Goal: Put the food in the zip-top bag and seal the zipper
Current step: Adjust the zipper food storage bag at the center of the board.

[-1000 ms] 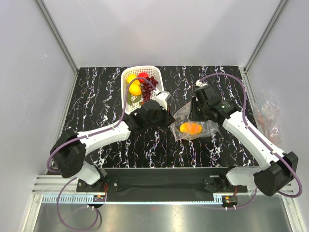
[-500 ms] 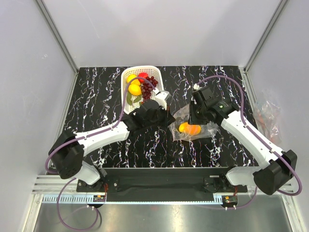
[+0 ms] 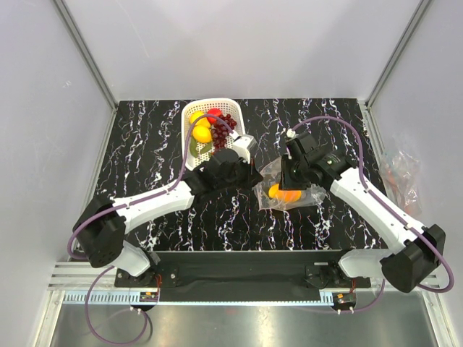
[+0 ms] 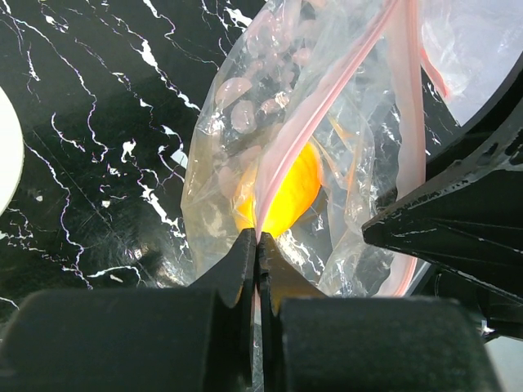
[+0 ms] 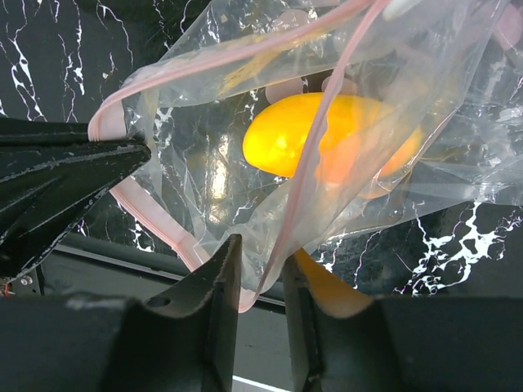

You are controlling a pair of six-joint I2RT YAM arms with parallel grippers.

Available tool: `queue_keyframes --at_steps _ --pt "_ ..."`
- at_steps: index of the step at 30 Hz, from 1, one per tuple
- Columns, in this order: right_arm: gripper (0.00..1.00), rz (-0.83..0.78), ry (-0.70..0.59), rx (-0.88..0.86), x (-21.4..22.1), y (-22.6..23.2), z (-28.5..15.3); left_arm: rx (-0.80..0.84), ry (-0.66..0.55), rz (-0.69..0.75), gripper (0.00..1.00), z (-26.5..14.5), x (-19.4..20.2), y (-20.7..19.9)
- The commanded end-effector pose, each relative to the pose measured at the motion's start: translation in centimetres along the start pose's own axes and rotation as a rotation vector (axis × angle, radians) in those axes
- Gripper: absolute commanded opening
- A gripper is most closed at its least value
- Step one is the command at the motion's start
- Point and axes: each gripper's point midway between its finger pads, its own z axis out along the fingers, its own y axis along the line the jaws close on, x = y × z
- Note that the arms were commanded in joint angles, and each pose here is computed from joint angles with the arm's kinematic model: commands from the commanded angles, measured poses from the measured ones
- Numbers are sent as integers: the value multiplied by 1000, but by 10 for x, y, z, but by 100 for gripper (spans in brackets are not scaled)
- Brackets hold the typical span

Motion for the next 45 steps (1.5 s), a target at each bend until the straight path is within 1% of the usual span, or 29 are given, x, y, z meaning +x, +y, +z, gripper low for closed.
queue_keyframes --at_steps 1,4,6,7,8,9,12,13,15,16,18,19,22,24,28,29,31,32,33,35,36,37,38,39,40,41,42,44,45 --pt "34 -3 -9 -24 5 3 -10 22 -67 1 0 -3 -30 -12" --pt "35 -1 -13 -20 6 1 -15 20 -65 3 0 -3 -29 -13" --pt "16 -4 -11 -17 7 0 -18 20 -67 3 0 -3 -31 -13" --pt "10 -4 -16 -9 6 -2 -20 17 -61 2 0 -3 -30 -12" --pt "1 -6 -10 0 7 -3 -21 21 -66 3 0 -4 -32 -14" --pt "0 -9 -14 6 6 -5 -22 18 -57 5 0 -3 -32 -14" --pt "0 -20 -40 67 -6 -12 -31 23 -67 15 0 -6 -47 -21" --pt "0 -23 -88 79 -22 -10 -42 8 -47 27 0 -9 -48 -21" --pt "0 -38 -92 102 -33 -9 -47 -11 -54 49 0 -19 -65 -25" --pt "0 -39 -136 76 -50 0 -58 -19 -58 56 0 -24 -71 -26" --pt "0 -46 -163 34 -65 13 -62 -51 -75 70 0 -41 -87 -23" --pt "0 -47 -195 -48 -76 30 -70 -59 -81 72 0 -47 -92 -22" --pt "0 -72 -207 -218 -83 64 -75 -91 -101 72 0 -73 -105 -14" --pt "0 -73 -211 -237 -83 66 -74 -99 -115 70 0 -89 -112 -12" --pt "0 -37 -237 -136 -86 32 -73 -39 -144 55 0 -101 -131 -32" --pt "0 -28 -255 -127 -86 22 -79 20 -123 35 0 -92 -129 -44" --pt "0 31 -291 -7 -92 -15 -85 114 -104 27 0 -81 -129 -67" --pt "0 57 -332 44 -96 -26 -94 154 -81 26 0 -63 -121 -79" --pt "0 92 -398 165 -105 -49 -105 183 -69 11 0 -55 -117 -88" --pt "0 141 -464 228 -110 -62 -118 280 -34 -10 0 -38 -106 -109" --pt "0 160 -486 253 -113 -67 -120 298 -22 -22 0 -35 -102 -110" --pt "0 168 -495 235 -116 -63 -118 292 -23 -25 0 -34 -100 -106" --pt "0 169 -469 201 -117 -55 -109 246 -57 -37 0 -41 -111 -89" --pt "0 154 -409 96 -112 -35 -96 200 -48 -55 0 -42 -103 -67" --pt "0 144 -382 31 -114 -19 -86 165 -67 -71 0 -48 -106 -49" --pt "0 106 -319 -34 -107 5 -68 110 -134 -108 0 -69 -126 -17" --pt "0 66 -285 -104 -102 28 -62 66 -130 -137 0 -73 -117 6" --pt "0 -7 -250 -171 -95 62 -56 8 -168 -132 0 -91 -130 22" --pt "0 -18 -243 -190 -94 66 -57 8 -158 -122 0 -91 -132 18"
